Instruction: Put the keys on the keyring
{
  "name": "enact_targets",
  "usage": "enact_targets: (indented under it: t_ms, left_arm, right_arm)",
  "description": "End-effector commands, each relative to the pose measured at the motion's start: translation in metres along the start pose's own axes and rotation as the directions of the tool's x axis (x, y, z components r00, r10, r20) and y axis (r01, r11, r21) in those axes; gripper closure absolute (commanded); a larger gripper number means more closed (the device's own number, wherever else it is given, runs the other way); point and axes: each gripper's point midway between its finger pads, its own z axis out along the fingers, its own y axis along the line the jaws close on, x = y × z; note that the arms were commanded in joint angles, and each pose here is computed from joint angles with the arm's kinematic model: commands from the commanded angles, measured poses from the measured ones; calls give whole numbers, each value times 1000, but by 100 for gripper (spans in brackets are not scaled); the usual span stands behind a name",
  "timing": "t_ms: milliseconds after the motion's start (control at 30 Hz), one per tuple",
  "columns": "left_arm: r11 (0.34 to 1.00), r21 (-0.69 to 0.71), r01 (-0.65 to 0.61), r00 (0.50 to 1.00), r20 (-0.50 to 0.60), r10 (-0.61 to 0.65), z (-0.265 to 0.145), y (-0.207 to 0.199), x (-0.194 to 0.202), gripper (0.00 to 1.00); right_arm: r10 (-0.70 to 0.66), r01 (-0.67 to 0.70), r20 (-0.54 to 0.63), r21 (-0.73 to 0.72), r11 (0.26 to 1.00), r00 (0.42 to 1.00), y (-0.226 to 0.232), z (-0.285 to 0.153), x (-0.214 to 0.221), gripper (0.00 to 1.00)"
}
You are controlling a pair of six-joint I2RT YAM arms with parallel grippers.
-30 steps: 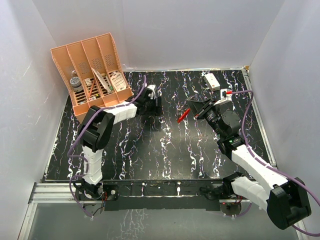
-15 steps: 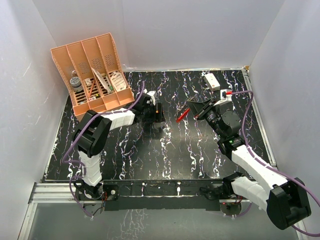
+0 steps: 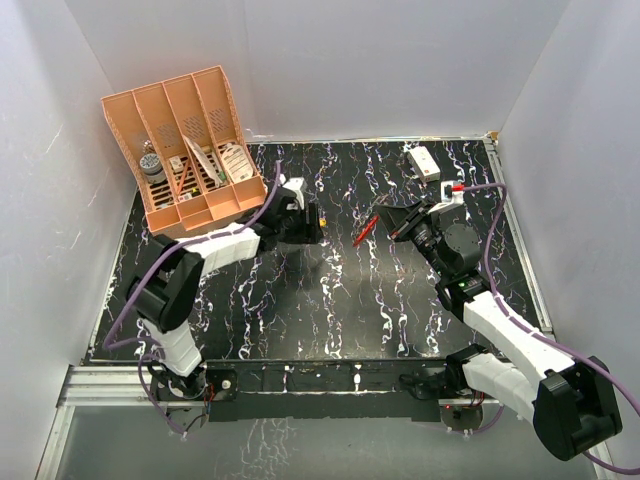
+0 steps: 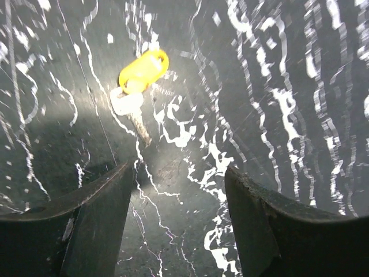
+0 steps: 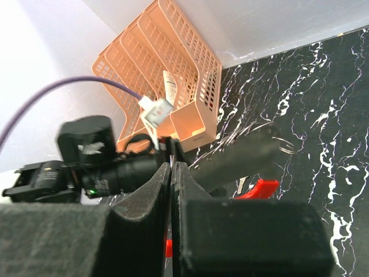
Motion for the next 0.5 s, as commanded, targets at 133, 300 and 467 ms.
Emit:
enact_targets:
  t_ms: [133, 300, 467]
  left_arm:
    - [996, 74, -50, 978, 207, 33, -32, -2, -65, 39]
    - [975, 158, -158, 970, 208, 124, -11, -6, -63, 49]
    - [954, 188, -234, 957, 219, 192, 8, -2, -59, 54]
  right_arm:
    - [-33, 36, 71, -52, 998, 997, 15, -2, -22, 100]
    - [-29, 32, 63, -54, 998, 998, 14, -3, -19, 100]
    - [-33, 36, 63, -49, 998, 997, 13, -5, -20, 100]
